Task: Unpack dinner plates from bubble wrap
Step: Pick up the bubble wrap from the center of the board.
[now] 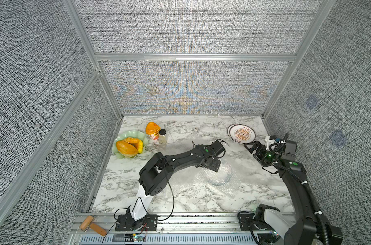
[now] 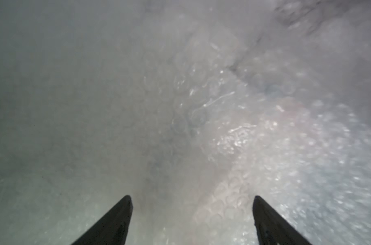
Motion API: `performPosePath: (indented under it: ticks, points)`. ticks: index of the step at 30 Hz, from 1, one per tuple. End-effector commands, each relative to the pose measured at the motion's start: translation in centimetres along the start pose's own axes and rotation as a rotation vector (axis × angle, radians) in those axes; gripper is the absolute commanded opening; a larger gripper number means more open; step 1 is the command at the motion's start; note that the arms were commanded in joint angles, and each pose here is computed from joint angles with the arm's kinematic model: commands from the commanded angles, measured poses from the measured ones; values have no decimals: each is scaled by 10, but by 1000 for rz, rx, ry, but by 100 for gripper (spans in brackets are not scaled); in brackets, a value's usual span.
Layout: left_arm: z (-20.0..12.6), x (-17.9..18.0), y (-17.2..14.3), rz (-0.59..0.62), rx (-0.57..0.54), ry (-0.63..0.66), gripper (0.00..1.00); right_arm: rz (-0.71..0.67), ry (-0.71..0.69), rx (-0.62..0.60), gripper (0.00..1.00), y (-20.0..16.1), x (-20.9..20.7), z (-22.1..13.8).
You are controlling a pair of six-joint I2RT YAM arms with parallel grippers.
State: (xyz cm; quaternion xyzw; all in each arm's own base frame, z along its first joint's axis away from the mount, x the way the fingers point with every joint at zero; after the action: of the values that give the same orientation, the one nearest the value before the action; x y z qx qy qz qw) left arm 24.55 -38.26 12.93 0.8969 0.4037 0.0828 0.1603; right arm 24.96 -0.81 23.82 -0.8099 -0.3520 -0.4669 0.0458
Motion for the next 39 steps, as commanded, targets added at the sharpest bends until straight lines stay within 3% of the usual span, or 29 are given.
performPosePath:
  ticks: [1,4,7,10,13,19,33,39]
  points:
    - [-2,9,-10,-25,58,129,78,-6,20,17,99,-2,2,-1]
    - [-1,12,-11,-37,63,166,56,-5,33,23,99,-2,4,-1]
    - [-5,15,-11,-52,59,188,27,-1,40,25,99,-3,4,1]
    - [-18,17,-8,-72,26,187,9,-7,40,41,99,-5,5,4]
    - [-30,22,-3,-89,-4,210,1,-19,31,56,99,-10,6,7]
    - [-55,56,-1,-171,-33,258,0,-45,-40,95,99,-26,0,6]
    - [-99,197,-17,-435,-99,262,0,-143,-58,206,99,-78,9,-8]
    - [-128,246,-31,-566,-188,217,0,-158,-68,236,99,-87,9,-7]
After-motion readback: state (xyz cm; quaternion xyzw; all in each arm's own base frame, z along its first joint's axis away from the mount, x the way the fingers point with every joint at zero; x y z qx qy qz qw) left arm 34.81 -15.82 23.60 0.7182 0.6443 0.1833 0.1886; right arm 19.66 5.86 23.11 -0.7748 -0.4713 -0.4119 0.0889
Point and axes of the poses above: each gripper's point midway between its finger pads, its own z axis out along the fingers, its own x axis along the line the jaws close on, y = z × x, the point moved 8 cm from there along -z, back along the fingers, and after that the axes turned 13 degrees about z, right-handed, at the moved point
